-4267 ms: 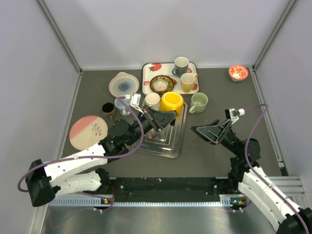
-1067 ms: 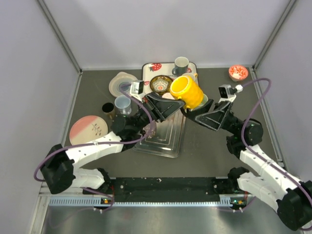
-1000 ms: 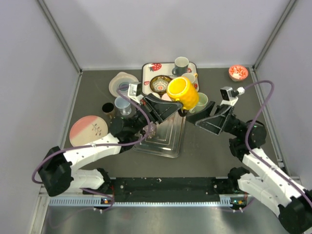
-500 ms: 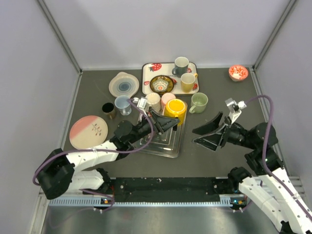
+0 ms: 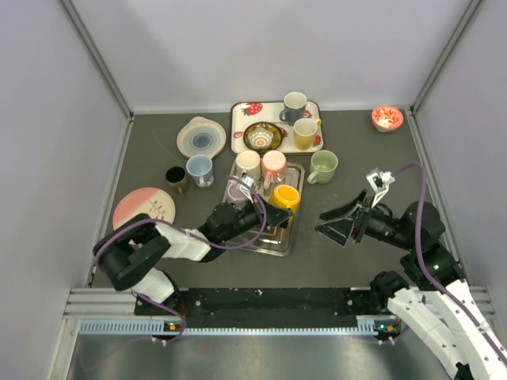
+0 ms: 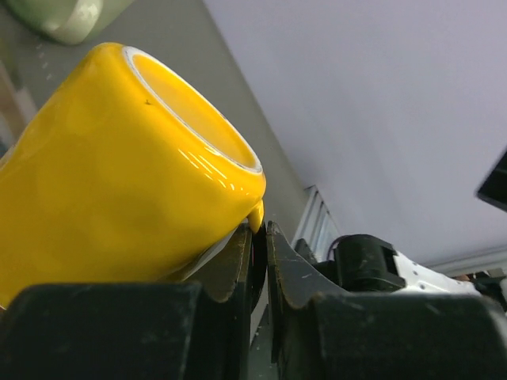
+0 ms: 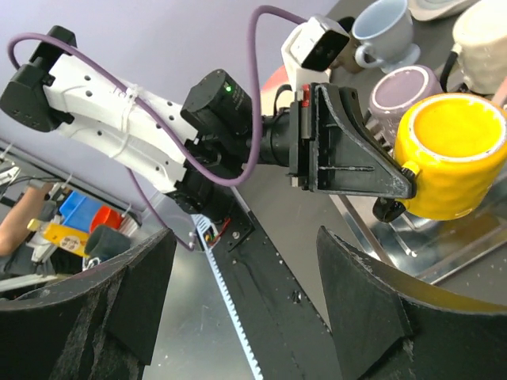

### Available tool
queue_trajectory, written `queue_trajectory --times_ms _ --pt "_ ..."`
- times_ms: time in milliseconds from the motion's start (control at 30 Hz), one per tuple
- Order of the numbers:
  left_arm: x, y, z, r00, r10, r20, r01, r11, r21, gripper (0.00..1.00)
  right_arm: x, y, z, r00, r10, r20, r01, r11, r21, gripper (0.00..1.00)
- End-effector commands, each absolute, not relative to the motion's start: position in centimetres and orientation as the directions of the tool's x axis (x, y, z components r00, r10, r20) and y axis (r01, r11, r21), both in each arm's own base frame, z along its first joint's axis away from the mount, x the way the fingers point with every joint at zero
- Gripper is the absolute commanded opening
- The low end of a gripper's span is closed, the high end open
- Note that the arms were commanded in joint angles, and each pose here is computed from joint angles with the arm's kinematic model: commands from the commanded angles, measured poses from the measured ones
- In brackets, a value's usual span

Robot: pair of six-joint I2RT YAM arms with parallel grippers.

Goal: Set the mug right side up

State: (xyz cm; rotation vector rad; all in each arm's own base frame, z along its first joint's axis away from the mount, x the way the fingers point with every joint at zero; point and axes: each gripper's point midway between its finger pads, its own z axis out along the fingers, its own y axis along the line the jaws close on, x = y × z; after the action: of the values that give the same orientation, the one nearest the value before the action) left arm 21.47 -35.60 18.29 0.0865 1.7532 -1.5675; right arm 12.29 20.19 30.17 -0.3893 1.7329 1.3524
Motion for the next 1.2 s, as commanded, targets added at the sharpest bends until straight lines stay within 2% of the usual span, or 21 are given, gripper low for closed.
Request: queue_trajectory --times_ms 0,367,733,800,1167 --pt "22.2 -35.5 23.2 -0.619 -0.558 -0.553 0.616 0.092 -0.782 0.0 12.3 19.2 31.3 -0.503 0.258 -0.825 -0.713 0.416 0.565 0.72" --pt "25.1 -35.4 18.8 -0.65 -0.564 -0.509 0.542 0.124 -0.831 0.0 12.2 18.8 30.7 -0.496 0.253 -0.831 -0.703 0.444 0.555 0.72" --pt "24.7 -35.4 17.7 -0.68 -0.533 -0.503 0.535 0.109 -0.838 0.0 12.5 18.8 29.9 -0.499 0.239 -0.833 -0.698 0.458 0.55 0.72" --pt "24.5 -35.3 17.6 -0.681 -0.523 -0.511 0.532 0.126 -0.838 0.07 12.6 18.7 29.9 -0.497 0.239 -0.834 -0.698 0.462 0.548 0.72" --pt "23.1 -34.0 14.9 -0.717 -0.466 -0.518 0.479 0.212 -0.852 0.19 12.9 18.7 29.4 -0.503 0.236 -0.831 -0.69 0.47 0.551 0.72"
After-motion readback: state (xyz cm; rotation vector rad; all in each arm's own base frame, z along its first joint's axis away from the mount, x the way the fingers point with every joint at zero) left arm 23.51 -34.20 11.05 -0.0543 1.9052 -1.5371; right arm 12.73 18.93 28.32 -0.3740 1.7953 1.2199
